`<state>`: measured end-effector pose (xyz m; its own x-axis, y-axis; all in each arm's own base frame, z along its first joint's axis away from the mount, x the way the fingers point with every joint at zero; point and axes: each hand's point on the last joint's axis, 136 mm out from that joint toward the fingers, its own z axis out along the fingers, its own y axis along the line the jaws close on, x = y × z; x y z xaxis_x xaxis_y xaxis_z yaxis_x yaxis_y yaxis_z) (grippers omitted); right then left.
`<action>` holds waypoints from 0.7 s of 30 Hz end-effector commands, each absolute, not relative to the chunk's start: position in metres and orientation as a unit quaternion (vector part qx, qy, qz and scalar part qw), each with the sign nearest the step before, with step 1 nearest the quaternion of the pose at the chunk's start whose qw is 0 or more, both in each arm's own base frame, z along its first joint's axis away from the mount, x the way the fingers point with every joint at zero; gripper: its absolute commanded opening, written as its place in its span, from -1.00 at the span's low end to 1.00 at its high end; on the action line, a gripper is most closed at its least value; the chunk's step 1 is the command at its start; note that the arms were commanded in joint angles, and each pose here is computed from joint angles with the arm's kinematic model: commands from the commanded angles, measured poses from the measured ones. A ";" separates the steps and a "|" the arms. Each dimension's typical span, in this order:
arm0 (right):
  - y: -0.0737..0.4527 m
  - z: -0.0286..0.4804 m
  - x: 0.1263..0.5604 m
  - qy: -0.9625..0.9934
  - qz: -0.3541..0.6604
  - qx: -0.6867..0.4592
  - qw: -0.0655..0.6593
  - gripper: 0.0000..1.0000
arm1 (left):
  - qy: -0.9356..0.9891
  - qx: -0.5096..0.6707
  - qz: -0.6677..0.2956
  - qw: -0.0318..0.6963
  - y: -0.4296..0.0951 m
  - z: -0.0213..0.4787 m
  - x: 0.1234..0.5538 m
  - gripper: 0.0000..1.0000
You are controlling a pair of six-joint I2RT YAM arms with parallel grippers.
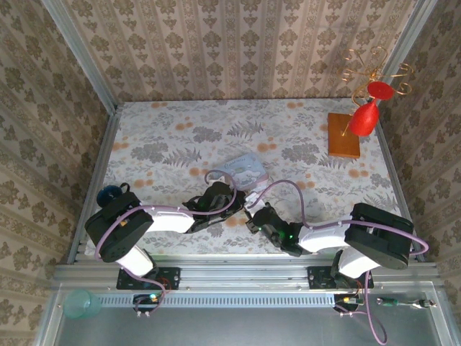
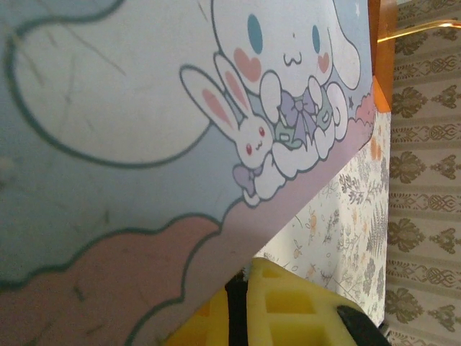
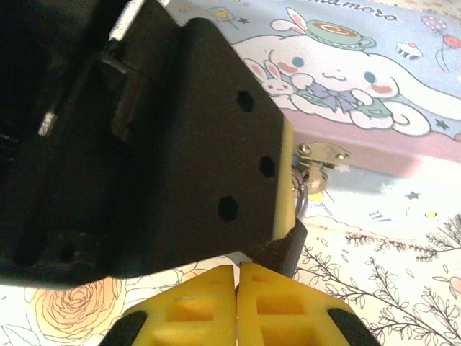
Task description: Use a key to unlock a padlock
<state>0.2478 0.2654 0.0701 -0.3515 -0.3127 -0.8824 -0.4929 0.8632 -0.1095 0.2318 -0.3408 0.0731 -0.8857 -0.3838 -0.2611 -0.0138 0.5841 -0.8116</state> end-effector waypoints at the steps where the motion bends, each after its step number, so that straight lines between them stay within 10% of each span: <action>1: 0.247 0.082 0.257 0.827 0.163 -0.127 0.522 -0.93 | 0.851 -0.093 -0.476 0.202 -0.358 0.091 0.226 -1.00; 8: 0.249 0.077 0.248 0.826 0.318 -0.001 0.465 -0.95 | 0.851 -0.096 -0.475 0.202 -0.356 0.089 0.229 -1.00; 21: 0.239 0.088 0.249 0.827 0.305 0.000 0.472 -0.90 | 0.855 -0.104 -0.465 0.205 -0.346 0.082 0.231 -1.00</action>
<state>0.2446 0.2437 0.0767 -0.5735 0.2394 -0.7835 -0.3097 0.8220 0.4779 0.2276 -0.3486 0.0805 -0.9013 -0.3608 -0.2397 0.0029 0.5483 -0.8363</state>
